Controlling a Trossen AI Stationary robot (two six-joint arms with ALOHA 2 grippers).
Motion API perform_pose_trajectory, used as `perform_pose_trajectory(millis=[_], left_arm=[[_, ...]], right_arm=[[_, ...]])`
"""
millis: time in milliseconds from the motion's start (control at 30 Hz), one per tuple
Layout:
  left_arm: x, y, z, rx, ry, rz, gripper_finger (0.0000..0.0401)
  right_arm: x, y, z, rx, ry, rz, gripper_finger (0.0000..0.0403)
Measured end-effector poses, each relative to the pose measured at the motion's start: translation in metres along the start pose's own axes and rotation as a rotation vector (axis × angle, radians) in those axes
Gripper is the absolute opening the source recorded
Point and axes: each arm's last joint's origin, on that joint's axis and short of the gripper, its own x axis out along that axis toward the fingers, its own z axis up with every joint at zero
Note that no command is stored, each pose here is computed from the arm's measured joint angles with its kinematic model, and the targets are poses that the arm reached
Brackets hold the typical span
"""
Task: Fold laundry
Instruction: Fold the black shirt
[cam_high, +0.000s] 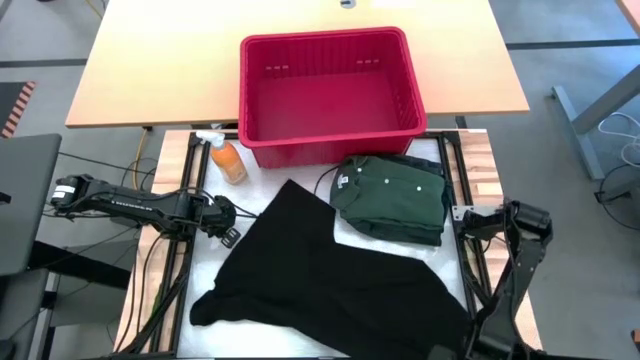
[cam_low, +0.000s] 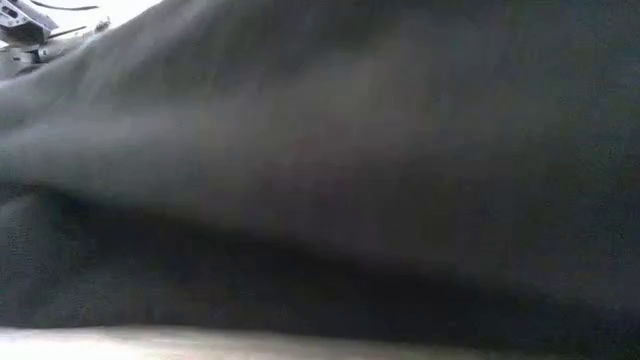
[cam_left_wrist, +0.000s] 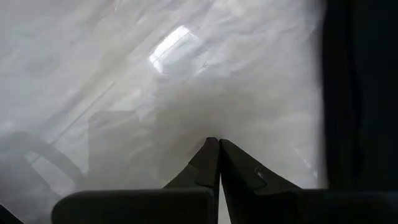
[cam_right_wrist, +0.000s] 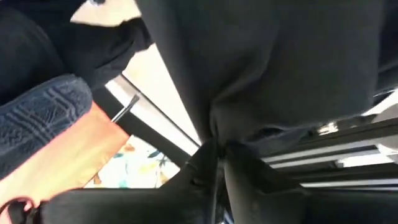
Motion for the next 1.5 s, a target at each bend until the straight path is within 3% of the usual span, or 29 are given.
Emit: perform_pose_trajectory(millis=[300,467,533,633,800,1133,1300,1500], left_arm=[[0.000,-0.001,0.000,-0.009,0.004,-0.015,0.0000],[0.000,-0.004,0.003,-0.013,-0.025,-0.049,0.0000],[0.001,-0.011,0.006,-0.002,-0.058,-0.137,0.0000],[-0.004,-0.032,0.014,0.027,-0.132,-0.324,0.0000],[0.000,-0.059,0.016,0.059,-0.225,-0.469,0.0000],[0.046,-0.078,0.012,-0.016,-0.187,-0.351,0.0000],[0.056,-0.076,0.015,-0.101,-0.203,-0.289,0.0000],[0.056,-0.065,0.027,-0.124,-0.262,-0.217,0.0000]], right_arm=[[-0.017,-0.001,-0.012,-0.029,0.057,0.003,0.0122],[-0.026,-0.013,0.010,-0.047,-0.318,-0.062,0.0142],[-0.031,-0.016,0.029,-0.011,-0.458,-0.110,0.0142],[-0.030,-0.024,0.060,0.043,-0.555,-0.225,0.0137],[-0.027,-0.044,0.097,0.088,-0.545,-0.336,0.0127],[-0.041,-0.086,0.149,0.066,-0.507,-0.634,0.0122],[-0.066,-0.097,0.182,0.100,-0.510,-0.771,0.0122],[-0.106,-0.101,0.207,0.170,-0.480,-0.915,0.0122]])
